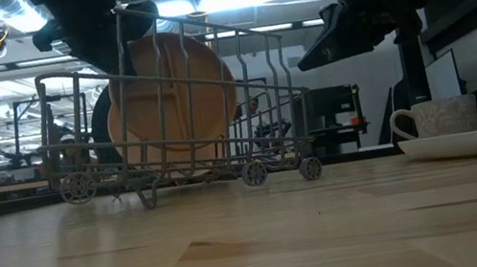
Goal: Sort dishes
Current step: Put the brown plate in the dish rack
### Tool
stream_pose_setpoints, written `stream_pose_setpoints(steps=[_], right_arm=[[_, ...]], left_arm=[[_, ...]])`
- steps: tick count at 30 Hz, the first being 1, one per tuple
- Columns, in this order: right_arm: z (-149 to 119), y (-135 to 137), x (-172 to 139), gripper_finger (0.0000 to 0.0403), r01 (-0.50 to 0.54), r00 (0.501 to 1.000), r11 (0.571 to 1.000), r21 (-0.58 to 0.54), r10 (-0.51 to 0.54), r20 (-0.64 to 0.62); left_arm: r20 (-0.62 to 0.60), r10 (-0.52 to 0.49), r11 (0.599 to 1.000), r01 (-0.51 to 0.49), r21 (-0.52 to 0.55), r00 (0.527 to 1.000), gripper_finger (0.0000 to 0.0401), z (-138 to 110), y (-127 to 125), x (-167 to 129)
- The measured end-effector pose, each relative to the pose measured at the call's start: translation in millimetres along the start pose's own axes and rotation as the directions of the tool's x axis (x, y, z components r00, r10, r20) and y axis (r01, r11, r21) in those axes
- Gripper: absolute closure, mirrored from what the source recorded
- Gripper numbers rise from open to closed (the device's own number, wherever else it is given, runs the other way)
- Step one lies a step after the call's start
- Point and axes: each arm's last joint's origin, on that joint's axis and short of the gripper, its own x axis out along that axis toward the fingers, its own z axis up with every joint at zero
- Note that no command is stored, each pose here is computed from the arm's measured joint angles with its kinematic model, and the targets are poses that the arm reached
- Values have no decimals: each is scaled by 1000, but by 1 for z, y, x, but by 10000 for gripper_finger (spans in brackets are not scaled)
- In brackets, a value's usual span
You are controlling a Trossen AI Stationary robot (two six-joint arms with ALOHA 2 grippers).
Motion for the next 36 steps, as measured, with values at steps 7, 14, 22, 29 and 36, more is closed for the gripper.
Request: stream_pose_setpoints(steps=[7, 14, 22, 29, 36], right_arm=[[0, 0, 0, 388, 0, 1000, 1000, 0, 0, 0], [0, 0, 0, 388, 0, 1000, 1000, -1, 0, -1], [-1, 0, 0, 388, 7, 1000, 1000, -4, -7, -9], [-3, 0, 0, 388, 1, 999, 1000, -11, -2, -35], [-5, 1, 0, 388, -3, 999, 1000, -16, 2, -51]], left_arm=[[19, 17, 999, -17, 41, 1000, 368, -6, -10, 6], [19, 35, 998, -36, 58, 999, 369, -14, -20, 12], [-9, 20, 996, -20, 87, 1000, 358, -18, -21, 9], [-39, 3, 995, 1, 103, 999, 356, -22, -22, 6], [-47, -18, 993, 24, 118, 999, 355, -26, -23, 0]])
